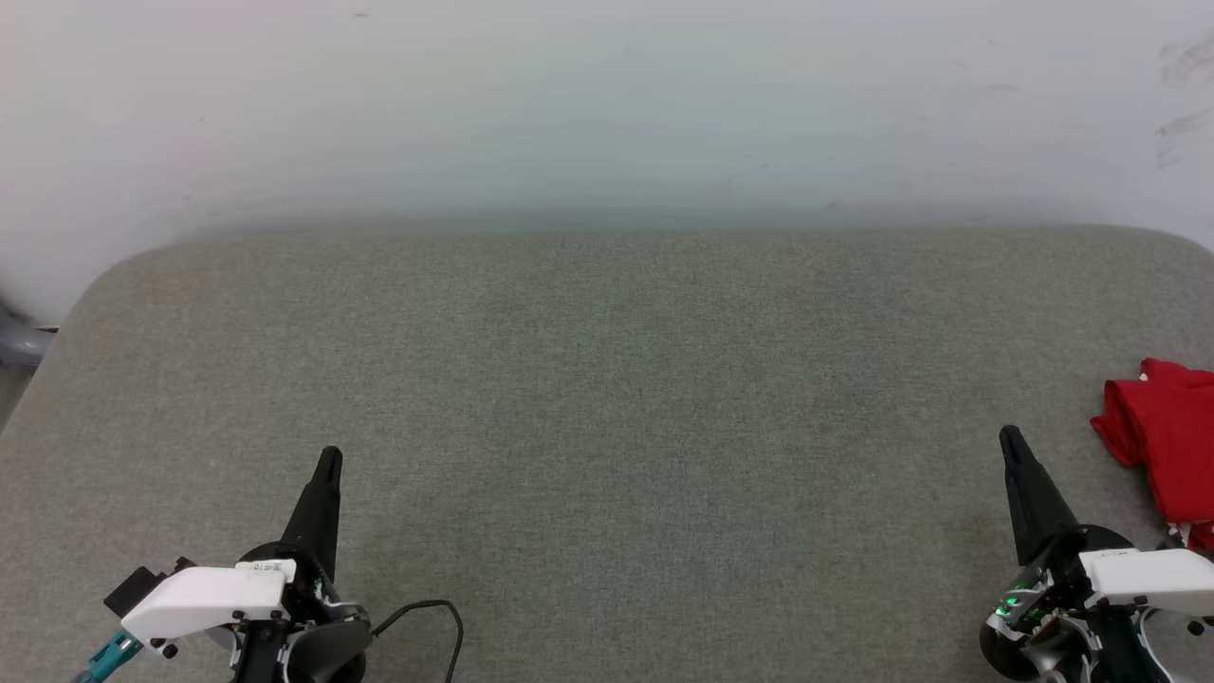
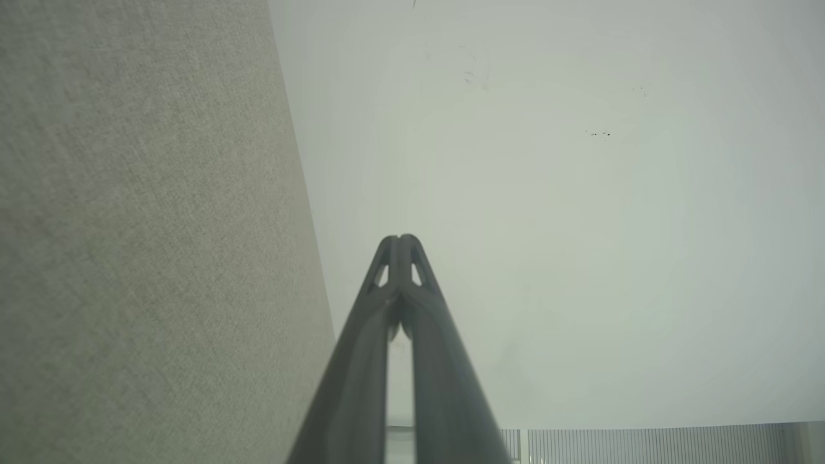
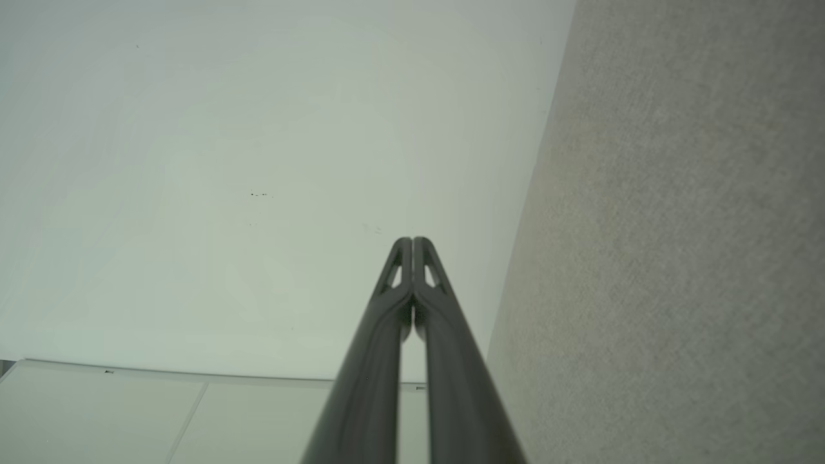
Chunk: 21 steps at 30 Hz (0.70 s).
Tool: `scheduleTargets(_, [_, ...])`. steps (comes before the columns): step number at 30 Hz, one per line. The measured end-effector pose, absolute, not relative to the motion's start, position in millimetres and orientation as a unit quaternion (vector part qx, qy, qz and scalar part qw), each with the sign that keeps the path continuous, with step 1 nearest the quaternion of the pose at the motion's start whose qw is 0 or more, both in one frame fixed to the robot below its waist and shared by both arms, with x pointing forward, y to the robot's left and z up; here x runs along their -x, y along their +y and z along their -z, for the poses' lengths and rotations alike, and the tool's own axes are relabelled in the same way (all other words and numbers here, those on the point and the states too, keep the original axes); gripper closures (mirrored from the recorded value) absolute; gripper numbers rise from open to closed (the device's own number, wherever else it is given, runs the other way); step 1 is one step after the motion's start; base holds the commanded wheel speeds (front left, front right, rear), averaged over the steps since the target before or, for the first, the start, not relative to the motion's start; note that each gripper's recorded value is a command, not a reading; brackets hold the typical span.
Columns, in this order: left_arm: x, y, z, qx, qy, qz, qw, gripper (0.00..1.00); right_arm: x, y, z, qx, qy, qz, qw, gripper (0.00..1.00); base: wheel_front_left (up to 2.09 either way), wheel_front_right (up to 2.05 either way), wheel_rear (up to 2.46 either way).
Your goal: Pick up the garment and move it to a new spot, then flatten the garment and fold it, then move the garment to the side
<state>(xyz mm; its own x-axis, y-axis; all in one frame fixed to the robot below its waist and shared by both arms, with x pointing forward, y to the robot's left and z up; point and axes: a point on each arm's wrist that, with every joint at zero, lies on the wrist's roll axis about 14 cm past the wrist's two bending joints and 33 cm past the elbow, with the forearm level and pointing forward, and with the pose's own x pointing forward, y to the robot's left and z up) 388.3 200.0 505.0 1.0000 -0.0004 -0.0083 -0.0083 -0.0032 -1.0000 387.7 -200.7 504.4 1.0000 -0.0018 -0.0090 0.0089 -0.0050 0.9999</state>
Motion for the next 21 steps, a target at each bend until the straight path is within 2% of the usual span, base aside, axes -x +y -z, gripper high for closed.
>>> scheduleTargets(21, [-388.3, 200.3, -505.0, 0.708, 0.003, -0.003, 0.706, 1.00, -387.6, -200.8, -504.4, -0.708, 0.003, 0.004, 0.706, 1.00, 0.00, 0.00, 0.00])
